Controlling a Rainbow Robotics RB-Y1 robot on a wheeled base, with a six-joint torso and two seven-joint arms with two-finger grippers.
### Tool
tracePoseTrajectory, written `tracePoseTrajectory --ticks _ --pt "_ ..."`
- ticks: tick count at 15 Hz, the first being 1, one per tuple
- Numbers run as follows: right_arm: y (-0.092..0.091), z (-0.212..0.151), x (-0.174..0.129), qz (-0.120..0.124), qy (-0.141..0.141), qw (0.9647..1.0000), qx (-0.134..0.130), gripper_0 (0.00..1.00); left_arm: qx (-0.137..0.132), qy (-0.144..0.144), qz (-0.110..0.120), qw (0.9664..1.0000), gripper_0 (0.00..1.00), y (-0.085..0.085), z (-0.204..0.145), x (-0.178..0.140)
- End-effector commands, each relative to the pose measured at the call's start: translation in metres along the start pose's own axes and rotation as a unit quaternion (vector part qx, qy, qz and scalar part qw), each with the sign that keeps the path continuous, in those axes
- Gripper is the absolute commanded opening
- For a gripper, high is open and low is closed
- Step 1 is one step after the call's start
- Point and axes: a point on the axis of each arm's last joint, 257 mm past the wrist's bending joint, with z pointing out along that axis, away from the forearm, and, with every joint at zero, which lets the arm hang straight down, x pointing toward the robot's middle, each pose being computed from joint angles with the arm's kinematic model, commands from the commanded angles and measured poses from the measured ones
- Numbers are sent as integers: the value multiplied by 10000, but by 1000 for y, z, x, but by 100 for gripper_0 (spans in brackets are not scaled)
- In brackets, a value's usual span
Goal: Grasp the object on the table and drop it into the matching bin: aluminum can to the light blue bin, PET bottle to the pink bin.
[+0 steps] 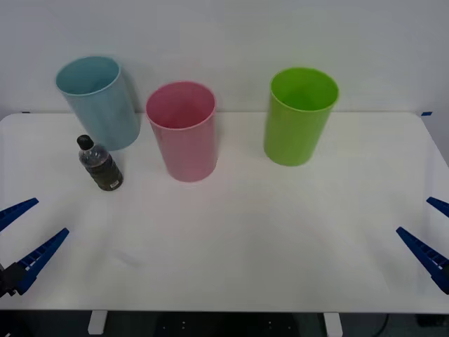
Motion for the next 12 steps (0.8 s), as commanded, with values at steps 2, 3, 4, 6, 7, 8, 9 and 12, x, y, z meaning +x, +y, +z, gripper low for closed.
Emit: tracePoseTrajectory --ticks 2,3,4,6,7,8,9,12 --pt "0 0 0 0 0 10000 0 100 -59 -142 -94 9998 100 1 6 0" --pt "0 0 0 0 0 10000 0 100 -44 -261 -104 9996 100 1 10 -6" --pt "0 0 0 0 0 10000 0 100 -53 -274 -126 9995 100 1 9 -6" --pt "0 0 0 0 0 10000 0 100 -99 -275 -114 9995 100 4 9 -7" --pt "0 0 0 0 0 10000 0 100 -146 -270 -135 9994 100 7 9 -6" --pt "0 0 0 0 0 10000 0 100 -202 -236 -129 9994 100 10 9 -4" --pt "0 0 0 0 0 10000 0 100 -253 -144 -89 9995 100 13 10 1" --pt "0 0 0 0 0 10000 0 100 -567 49 -76 9983 100 26 16 16"
